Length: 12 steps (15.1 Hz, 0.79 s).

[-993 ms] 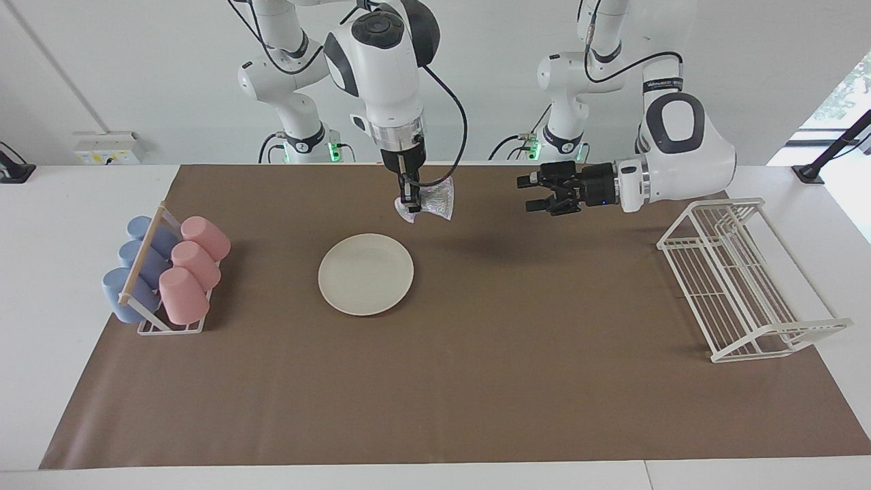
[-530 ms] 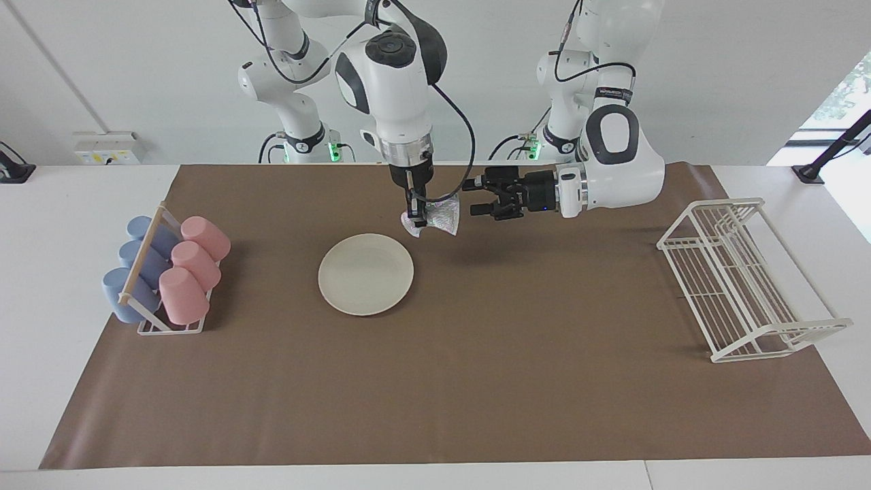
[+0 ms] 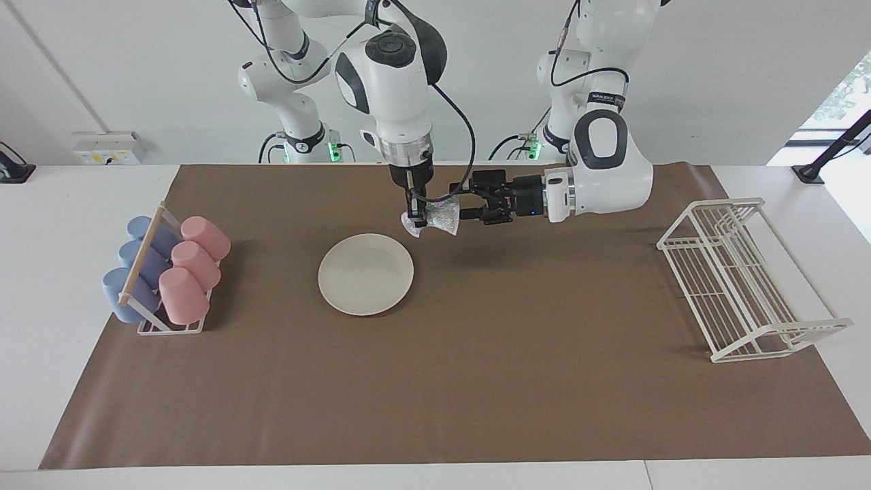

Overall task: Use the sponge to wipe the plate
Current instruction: 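Grasp the scrubber with the left gripper and open the right gripper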

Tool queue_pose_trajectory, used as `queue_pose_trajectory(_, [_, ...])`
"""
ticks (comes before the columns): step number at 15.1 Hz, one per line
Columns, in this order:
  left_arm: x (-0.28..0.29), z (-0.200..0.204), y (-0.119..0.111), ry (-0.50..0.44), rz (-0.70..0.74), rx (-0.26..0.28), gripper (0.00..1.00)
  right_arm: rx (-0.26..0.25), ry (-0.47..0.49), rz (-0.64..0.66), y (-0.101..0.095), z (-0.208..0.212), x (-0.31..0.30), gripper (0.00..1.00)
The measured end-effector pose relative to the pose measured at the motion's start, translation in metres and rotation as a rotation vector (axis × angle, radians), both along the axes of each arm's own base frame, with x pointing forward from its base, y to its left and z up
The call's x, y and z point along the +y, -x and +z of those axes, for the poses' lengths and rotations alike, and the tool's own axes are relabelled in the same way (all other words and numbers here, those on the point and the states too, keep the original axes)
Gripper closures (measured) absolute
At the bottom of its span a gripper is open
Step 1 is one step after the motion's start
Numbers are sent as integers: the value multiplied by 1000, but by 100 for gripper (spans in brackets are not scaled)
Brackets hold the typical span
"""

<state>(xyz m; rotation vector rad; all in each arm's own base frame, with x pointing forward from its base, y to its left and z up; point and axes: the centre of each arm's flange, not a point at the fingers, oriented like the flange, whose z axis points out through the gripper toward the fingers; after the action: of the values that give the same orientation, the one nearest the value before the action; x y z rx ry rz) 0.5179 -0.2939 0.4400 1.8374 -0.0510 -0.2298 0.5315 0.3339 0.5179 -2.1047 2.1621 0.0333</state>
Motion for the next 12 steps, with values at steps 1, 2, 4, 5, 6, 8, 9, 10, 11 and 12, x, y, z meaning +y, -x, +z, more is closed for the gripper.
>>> queue_pose_trajectory(1, [-1,0,-2,1,1,-2,12,0,0,0,0,0,0,88])
queue_pose_trajectory(2, [-1,1,-4,2,1,-5,24,0,0,0,0,0,0,88])
queue_pose_trajectory(4, [-2,2,-7,-1,-3,-12,47,0,0,0,0,0,0,88])
queue_pose_trajectory(5, [-2,2,-7,-7,-8,-15,58,0,0,0,0,0,0,88])
queue_pose_trajectory(6, [-2,2,-7,-9,-12,-16,72,0,0,-1,0,0,0,88])
queue_pose_trajectory(8, [-2,2,-7,-10,-19,-17,90,0,0,0,0,0,0,88])
queue_pose_trajectory(9, [-3,2,-6,-9,-21,-16,93,0,0,0,0,0,0,88])
queue_pose_trajectory(10, [-3,2,-6,-9,-22,-15,93,0,0,0,0,0,0,88])
queue_pose_trajectory(11, [-3,2,-6,-8,-23,-13,93,0,0,0,0,0,0,88])
queue_pose_trajectory(12, [-3,1,-6,-8,-24,-10,93,1,0,0,0,0,0,88])
